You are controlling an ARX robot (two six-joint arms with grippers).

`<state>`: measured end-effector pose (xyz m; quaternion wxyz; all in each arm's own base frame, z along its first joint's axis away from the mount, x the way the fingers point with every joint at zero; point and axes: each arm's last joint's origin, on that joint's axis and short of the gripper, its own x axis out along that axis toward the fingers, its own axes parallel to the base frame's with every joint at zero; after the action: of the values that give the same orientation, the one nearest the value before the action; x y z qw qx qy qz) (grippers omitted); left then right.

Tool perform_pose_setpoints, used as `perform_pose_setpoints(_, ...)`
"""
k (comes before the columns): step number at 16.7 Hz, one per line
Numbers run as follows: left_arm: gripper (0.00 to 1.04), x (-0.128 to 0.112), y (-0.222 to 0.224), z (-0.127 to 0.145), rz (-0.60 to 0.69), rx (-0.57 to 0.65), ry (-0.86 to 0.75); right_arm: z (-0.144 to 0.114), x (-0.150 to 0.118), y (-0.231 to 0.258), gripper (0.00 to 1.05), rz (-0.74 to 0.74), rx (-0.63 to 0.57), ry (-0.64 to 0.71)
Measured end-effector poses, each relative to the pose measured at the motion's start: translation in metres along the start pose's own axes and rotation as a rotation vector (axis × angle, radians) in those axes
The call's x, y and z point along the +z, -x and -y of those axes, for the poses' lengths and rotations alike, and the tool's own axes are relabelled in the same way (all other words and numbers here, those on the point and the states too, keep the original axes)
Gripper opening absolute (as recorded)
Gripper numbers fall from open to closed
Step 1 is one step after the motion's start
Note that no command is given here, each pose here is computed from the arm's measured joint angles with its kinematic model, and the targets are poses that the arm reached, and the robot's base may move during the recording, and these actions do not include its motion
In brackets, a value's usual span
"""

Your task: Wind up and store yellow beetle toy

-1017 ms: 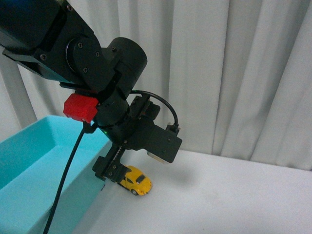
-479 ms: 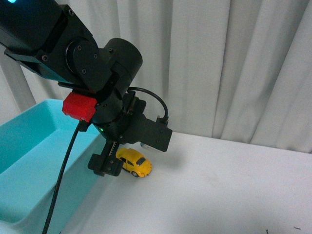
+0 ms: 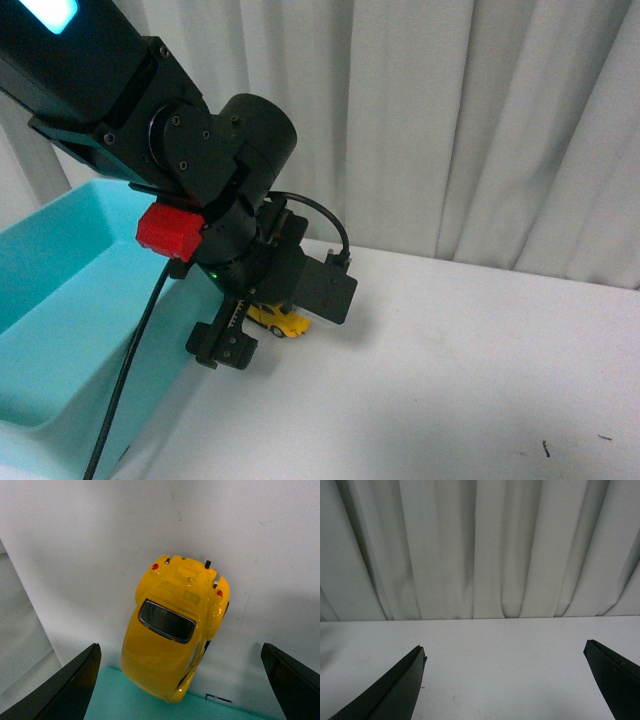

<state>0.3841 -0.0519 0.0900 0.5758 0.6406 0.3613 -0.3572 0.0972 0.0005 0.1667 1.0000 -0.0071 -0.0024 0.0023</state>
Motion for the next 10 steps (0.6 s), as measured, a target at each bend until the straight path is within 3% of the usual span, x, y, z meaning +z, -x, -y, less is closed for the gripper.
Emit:
perform_pose_setpoints(3,0.9,-0.006,-0.009,-0.01,0.004,0.015,-0.007,0.0,0.0,0.0,0.98,0.0,0.0,0.0)
perform_pose_setpoints(7,0.5,-0.007,-0.013,-0.019,0.002,0.019,-0.015,0.0,0.0,0.0,0.98,0.0,0.0,0.0)
perform_pose_setpoints(10,0.39,-0.005,-0.011,-0.021,0.005,0.023,-0.022,0.0,0.0,0.0,0.98,0.0,0.0,0.0)
